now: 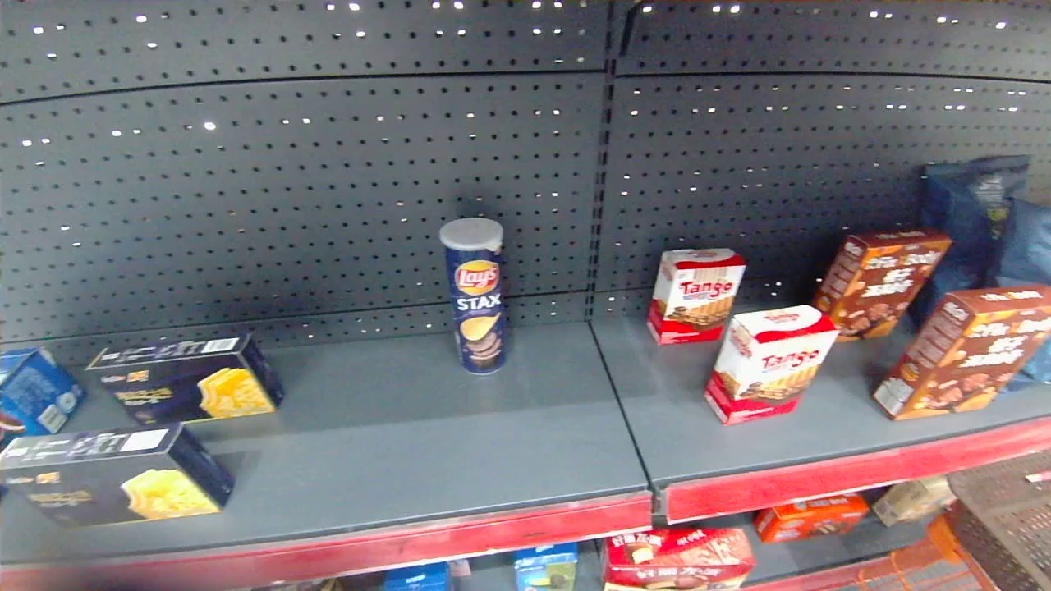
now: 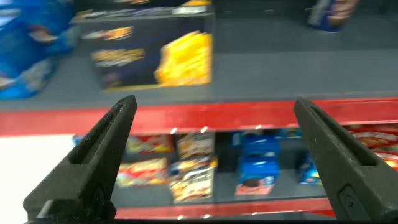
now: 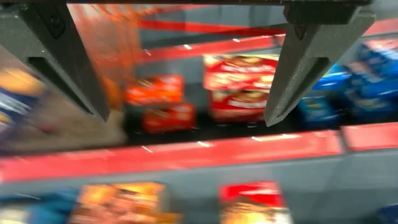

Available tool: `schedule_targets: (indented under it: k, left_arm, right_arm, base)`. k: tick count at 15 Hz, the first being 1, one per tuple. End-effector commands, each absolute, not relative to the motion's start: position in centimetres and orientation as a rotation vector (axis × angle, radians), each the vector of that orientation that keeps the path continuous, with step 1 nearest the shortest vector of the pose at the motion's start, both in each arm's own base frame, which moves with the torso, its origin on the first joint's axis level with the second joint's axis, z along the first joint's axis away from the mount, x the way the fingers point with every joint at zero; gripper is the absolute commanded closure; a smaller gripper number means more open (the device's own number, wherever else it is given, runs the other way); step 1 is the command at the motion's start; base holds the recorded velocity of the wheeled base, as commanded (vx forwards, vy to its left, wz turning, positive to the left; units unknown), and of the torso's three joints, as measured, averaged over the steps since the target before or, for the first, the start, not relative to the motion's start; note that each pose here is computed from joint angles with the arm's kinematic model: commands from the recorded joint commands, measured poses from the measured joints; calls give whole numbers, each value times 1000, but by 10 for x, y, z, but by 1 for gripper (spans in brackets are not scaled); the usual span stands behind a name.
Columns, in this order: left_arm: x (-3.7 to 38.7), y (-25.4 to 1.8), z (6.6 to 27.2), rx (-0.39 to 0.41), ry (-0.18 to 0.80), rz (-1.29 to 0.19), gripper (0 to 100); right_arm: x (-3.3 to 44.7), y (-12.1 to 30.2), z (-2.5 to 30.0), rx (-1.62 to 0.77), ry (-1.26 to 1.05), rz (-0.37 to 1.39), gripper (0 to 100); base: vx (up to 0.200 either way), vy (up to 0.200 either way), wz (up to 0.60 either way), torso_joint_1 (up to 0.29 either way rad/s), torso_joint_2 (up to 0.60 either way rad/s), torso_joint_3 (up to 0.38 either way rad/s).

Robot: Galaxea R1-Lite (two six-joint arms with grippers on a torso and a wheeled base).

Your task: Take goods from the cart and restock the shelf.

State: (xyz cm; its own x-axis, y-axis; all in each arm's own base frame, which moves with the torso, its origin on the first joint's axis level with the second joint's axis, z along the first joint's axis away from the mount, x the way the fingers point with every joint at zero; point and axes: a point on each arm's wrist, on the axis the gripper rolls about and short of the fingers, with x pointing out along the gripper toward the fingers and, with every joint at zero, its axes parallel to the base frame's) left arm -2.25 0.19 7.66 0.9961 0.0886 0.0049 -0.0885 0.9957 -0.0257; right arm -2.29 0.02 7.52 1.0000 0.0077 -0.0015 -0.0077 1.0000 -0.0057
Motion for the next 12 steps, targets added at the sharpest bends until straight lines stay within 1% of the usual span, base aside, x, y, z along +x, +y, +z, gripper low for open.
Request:
schedule_targets:
  k: [1, 12]
  left_arm:
    - [-23, 2, 77, -26, -7, 89, 0]
    - [-22, 2, 77, -28, -6, 89, 0]
  right_arm:
    - [-23, 0, 75, -6, 3, 8, 0]
    - [-23, 0, 75, -6, 3, 8, 0]
  base:
    - [0, 0, -600, 2, 2, 2]
    - [0, 0, -600, 2, 2, 1]
